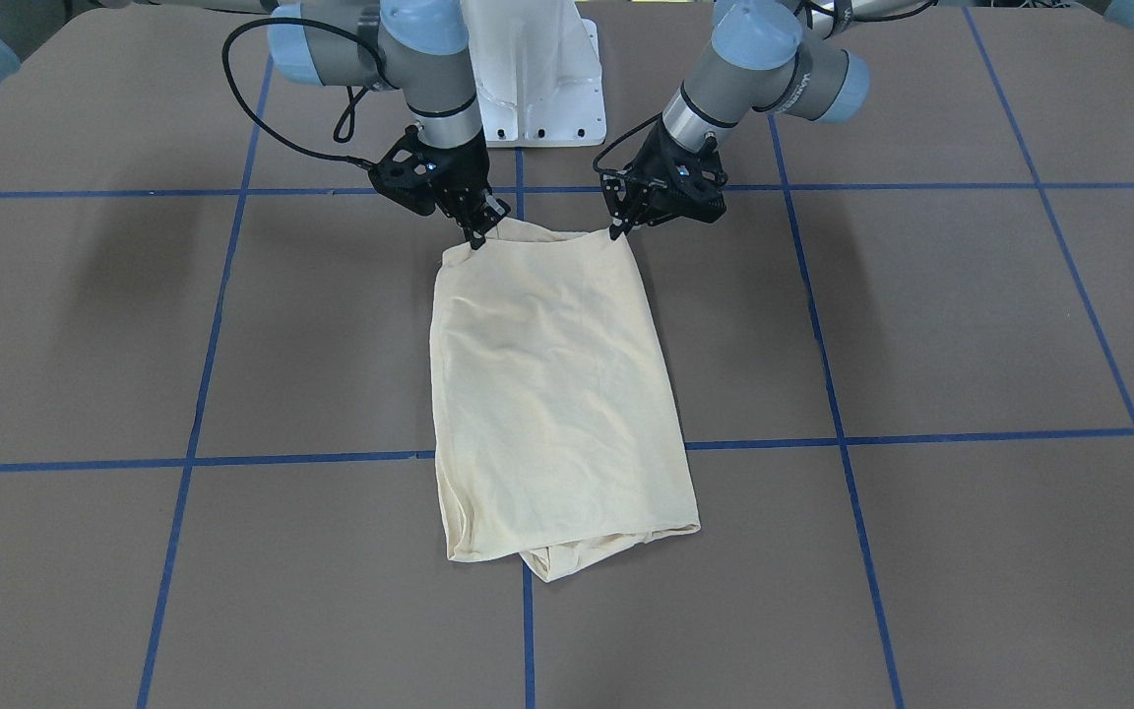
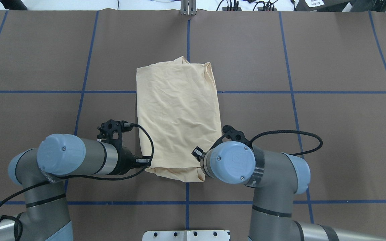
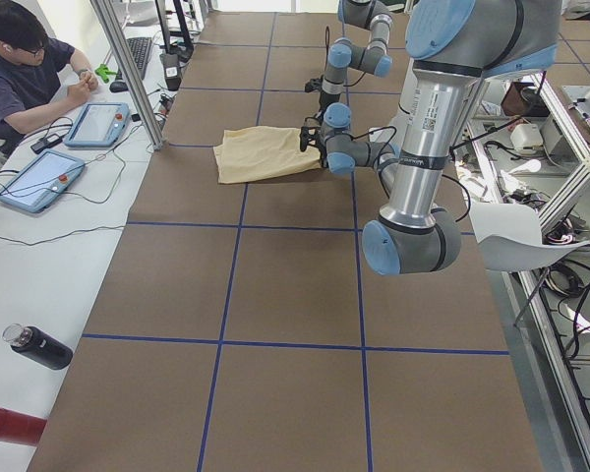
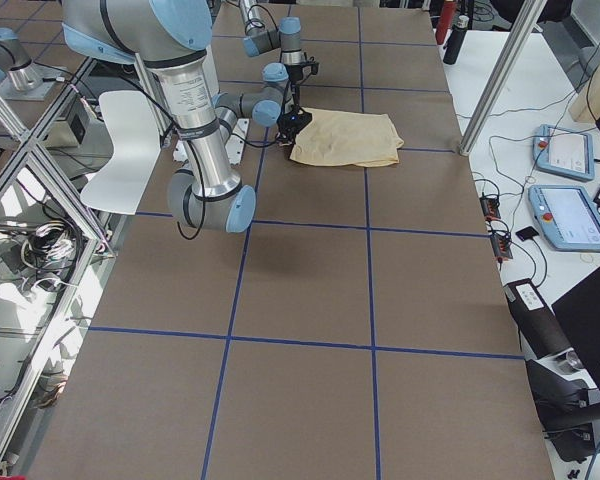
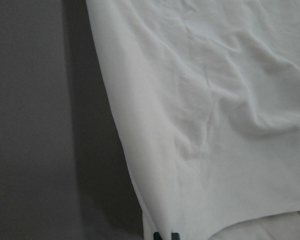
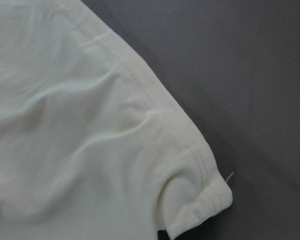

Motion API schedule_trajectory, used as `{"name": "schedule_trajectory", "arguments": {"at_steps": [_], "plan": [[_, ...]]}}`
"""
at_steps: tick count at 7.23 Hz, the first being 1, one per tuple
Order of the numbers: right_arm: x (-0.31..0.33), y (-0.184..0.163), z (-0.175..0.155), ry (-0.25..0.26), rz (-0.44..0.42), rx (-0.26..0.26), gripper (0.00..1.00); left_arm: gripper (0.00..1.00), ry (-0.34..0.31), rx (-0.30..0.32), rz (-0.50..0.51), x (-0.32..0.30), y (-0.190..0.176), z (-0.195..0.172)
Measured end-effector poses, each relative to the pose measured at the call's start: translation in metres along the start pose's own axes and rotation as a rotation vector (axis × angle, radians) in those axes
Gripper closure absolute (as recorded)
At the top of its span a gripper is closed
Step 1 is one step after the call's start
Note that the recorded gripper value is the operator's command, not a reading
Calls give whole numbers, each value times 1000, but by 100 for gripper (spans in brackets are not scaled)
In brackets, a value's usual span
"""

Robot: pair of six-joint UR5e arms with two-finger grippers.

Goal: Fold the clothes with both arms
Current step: 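Lift the near edge with both grippers and fold it away from the robot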

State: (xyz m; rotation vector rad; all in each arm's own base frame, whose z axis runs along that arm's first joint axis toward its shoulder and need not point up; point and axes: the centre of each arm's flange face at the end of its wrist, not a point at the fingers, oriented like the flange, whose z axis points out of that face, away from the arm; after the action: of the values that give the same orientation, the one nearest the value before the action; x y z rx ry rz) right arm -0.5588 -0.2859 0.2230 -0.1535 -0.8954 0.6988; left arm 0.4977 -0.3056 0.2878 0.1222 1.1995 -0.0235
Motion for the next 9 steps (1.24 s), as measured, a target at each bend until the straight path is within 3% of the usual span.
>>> {"name": "schedule_trajectory", "arguments": {"at_steps": [3, 5, 7, 9], "plan": [[41, 50, -89, 29, -16, -75, 100, 100, 37, -75, 25, 17, 55, -71], [50, 57, -106, 42, -17, -85, 100, 100, 17, -97, 27, 29, 67, -100], [40, 44, -98, 36, -24, -42, 100, 100, -31, -103, 26, 31, 64, -78], [4, -8, -73, -3, -67, 54, 100, 100, -93, -30, 37, 34, 10, -51]]}}
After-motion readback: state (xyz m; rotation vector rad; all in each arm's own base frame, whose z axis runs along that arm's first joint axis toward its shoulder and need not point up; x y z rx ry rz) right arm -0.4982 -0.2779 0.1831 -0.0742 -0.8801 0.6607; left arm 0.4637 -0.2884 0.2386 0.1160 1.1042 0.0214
